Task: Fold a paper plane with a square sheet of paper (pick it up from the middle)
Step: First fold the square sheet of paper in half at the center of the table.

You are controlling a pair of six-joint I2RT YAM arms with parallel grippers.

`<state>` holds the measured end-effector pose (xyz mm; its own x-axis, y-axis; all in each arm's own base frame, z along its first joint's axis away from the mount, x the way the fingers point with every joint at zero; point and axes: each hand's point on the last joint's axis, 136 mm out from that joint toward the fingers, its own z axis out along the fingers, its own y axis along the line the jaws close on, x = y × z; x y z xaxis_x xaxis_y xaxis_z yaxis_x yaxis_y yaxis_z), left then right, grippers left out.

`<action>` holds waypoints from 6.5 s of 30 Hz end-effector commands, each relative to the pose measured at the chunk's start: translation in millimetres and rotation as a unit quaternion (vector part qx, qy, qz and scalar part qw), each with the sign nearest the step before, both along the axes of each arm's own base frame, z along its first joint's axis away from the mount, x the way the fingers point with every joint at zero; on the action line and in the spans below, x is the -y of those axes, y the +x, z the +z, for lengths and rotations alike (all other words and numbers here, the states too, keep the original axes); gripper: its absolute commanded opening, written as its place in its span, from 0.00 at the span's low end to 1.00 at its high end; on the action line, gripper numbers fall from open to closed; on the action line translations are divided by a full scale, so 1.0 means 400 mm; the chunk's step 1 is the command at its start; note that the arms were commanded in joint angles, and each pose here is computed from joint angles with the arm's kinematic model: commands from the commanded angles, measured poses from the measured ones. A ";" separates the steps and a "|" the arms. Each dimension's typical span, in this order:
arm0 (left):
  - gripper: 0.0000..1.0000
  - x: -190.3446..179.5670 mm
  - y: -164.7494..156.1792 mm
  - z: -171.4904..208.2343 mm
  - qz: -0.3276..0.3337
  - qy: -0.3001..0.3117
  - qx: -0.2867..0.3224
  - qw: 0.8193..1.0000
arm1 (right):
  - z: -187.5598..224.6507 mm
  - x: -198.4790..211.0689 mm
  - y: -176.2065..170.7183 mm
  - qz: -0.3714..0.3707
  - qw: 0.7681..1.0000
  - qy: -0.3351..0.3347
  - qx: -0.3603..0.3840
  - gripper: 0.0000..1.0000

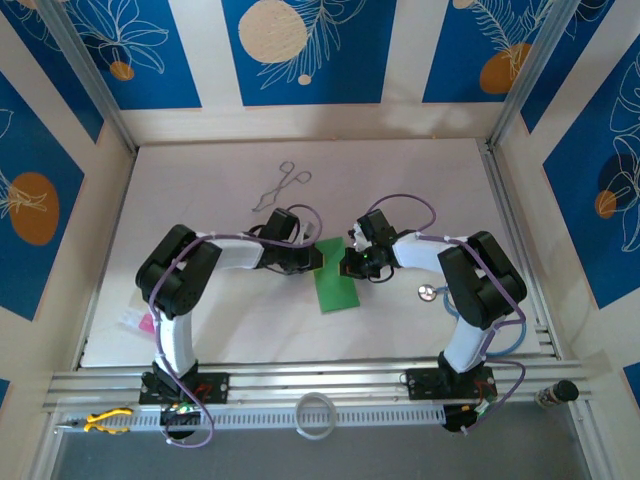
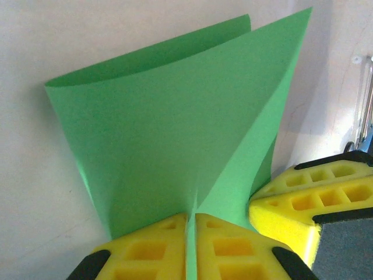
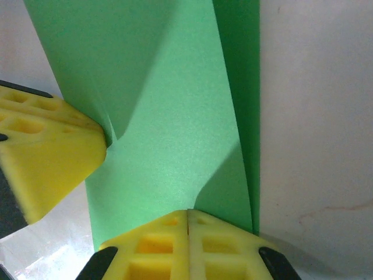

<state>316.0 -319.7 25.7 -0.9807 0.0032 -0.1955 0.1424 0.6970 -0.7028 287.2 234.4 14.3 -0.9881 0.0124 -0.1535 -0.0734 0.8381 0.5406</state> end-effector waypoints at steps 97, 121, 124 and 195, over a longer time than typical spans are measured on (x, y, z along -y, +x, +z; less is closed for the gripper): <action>0.17 -0.028 0.111 0.160 0.041 0.029 0.023 0.998 | -0.079 0.076 -0.076 -0.013 0.995 -0.072 -0.063 0.00; 0.17 0.011 -0.240 0.019 -0.043 0.023 -0.066 0.997 | -0.078 0.076 -0.076 -0.022 0.995 -0.067 -0.064 0.00; 0.17 -0.005 -0.257 0.006 -0.045 0.033 -0.071 0.996 | -0.079 0.077 -0.076 -0.021 0.995 -0.068 -0.064 0.00; 0.18 0.003 -0.118 -0.037 -0.004 0.044 -0.036 0.998 | -0.085 0.080 -0.084 -0.017 0.995 -0.069 -0.068 0.00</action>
